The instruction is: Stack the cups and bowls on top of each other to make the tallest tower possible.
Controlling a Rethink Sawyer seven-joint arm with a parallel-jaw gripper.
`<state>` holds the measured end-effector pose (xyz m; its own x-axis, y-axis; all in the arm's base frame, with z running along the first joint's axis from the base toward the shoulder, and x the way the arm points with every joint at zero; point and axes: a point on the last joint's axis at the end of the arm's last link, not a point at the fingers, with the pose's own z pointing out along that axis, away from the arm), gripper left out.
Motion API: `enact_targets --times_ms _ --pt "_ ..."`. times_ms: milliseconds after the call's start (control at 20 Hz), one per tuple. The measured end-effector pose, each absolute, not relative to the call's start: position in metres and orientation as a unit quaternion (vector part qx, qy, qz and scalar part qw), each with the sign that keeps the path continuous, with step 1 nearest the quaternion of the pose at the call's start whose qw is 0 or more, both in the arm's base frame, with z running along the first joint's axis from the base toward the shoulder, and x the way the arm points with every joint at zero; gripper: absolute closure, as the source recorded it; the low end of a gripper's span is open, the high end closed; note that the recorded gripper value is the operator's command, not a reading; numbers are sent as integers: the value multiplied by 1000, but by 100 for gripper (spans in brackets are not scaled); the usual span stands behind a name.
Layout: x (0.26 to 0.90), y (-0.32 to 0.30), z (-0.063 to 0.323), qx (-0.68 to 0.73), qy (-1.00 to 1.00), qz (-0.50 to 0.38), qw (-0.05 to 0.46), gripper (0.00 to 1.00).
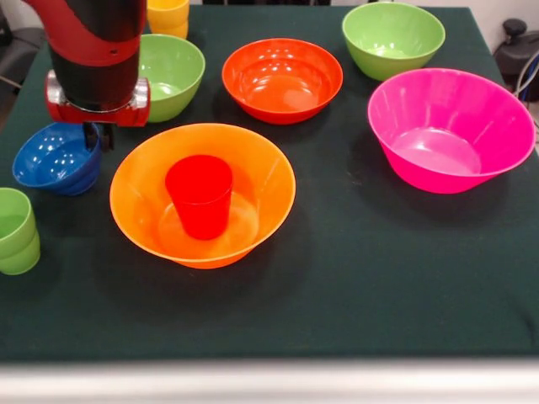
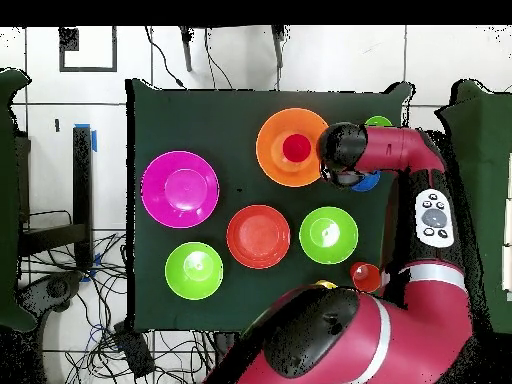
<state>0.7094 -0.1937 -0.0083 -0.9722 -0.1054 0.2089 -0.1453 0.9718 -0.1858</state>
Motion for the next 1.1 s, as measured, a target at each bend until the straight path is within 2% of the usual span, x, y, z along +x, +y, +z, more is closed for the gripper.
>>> enact_targets --times_ms 600,1100 --pt "733 -148 30 104 -982 138 79 100" --pt "728 -148 32 109 -978 156 88 100"
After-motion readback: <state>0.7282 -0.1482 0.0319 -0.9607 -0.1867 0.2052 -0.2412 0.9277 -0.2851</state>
